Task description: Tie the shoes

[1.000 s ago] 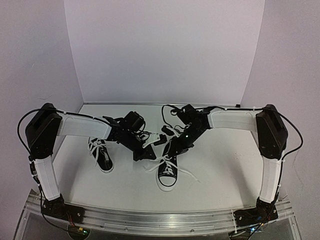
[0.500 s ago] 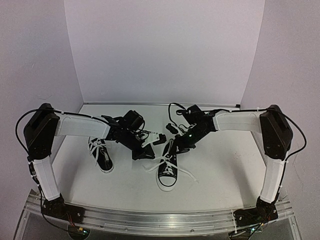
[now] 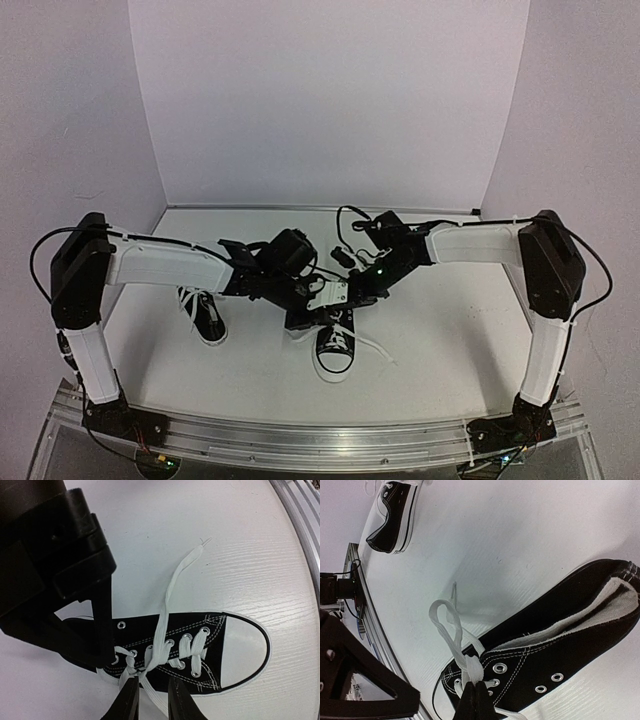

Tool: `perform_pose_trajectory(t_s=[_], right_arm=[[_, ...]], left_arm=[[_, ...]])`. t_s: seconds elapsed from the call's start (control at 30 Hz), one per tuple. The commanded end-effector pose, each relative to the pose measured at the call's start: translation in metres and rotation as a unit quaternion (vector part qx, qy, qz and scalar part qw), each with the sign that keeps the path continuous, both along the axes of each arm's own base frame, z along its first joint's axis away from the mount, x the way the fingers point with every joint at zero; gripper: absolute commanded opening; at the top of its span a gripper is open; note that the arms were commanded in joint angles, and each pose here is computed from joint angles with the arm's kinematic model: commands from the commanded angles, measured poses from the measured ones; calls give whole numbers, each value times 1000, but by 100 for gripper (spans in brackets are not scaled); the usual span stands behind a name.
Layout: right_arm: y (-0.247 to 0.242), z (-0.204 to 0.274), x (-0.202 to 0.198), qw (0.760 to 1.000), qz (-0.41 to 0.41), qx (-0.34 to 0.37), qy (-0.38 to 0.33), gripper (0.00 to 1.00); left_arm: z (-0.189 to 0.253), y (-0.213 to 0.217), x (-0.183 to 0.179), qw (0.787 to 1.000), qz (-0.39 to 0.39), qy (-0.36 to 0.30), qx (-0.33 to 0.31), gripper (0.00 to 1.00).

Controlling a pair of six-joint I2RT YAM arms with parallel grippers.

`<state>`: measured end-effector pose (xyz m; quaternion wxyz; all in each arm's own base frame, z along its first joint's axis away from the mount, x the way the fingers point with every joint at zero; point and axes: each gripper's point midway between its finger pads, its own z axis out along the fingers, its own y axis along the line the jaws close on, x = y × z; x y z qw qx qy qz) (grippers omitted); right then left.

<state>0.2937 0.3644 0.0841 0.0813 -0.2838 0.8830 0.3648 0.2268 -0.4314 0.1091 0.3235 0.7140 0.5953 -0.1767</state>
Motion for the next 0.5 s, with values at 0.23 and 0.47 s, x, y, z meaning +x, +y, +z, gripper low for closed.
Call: perform_pose_trajectory(t_s=[0.23,0.47], right_arm=[[0,5,-1,1000,3,14,-2,0],[0,4,0,1000,4,15,0,0]], left_arm=[[-18,-25,20,999,-14,-29,12,24],[-35,-22,20,999,-15,-27,33,20]])
